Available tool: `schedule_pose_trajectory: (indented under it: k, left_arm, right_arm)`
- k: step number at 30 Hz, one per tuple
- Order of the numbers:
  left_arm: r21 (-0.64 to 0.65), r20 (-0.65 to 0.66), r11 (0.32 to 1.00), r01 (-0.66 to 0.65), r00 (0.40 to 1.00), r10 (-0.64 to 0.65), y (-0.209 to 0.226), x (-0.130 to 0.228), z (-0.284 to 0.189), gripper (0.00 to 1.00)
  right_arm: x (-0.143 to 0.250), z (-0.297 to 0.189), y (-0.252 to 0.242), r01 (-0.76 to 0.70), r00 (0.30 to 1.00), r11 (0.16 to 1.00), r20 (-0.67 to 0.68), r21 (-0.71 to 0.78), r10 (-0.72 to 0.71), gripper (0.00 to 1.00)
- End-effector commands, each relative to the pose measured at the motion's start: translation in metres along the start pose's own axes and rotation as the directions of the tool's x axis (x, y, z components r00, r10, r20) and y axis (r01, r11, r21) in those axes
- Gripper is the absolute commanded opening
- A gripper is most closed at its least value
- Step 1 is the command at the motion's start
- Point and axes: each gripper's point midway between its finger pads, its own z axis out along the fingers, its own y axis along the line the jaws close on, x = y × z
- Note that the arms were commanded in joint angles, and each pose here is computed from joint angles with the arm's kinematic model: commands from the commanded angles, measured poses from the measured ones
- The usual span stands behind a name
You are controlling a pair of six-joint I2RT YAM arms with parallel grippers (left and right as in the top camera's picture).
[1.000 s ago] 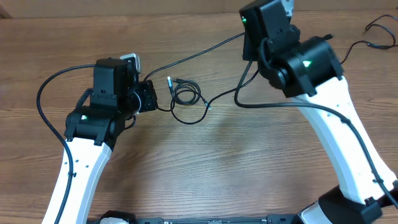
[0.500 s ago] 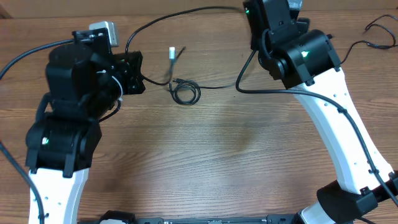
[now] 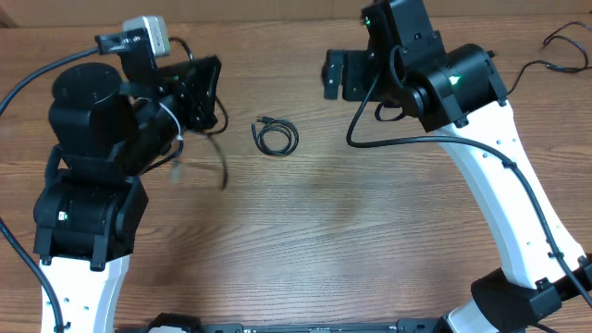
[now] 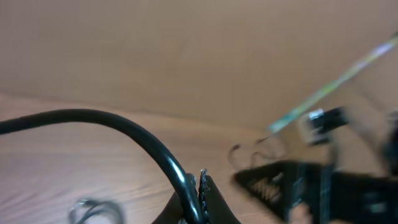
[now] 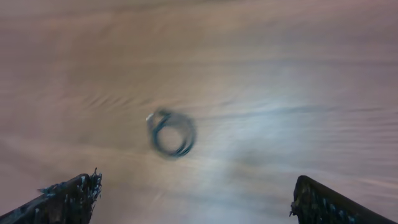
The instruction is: Untangle cables
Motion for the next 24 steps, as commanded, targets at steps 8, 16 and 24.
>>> schedule_pose_trajectory:
  k: [8,16,24]
  left_arm:
    - [0.163,0.080,0.969,0.186,0.976,-0.201,-0.034,-0.033,-0.010,0.04]
    - [0.129,0.112,0.927,0.352,0.924,-0.366,-0.022,-0.040,-0.009,0.04]
    - [0.152,0.084,0.862,0.483,0.863,-0.498,-0.024,-0.040,-0.009,0.04]
  right_arm:
    - [0.027,0.003,0.052,0.078,0.983,0.948,-0.135,-0.310,-0.125,1.00]
    - [0.040,-0.012,0.082,0.266,0.933,0.813,-0.072,-0.518,-0.351,1.00]
    - [0.053,-0.031,0.108,0.419,0.854,0.613,0.063,-0.670,-0.516,1.00]
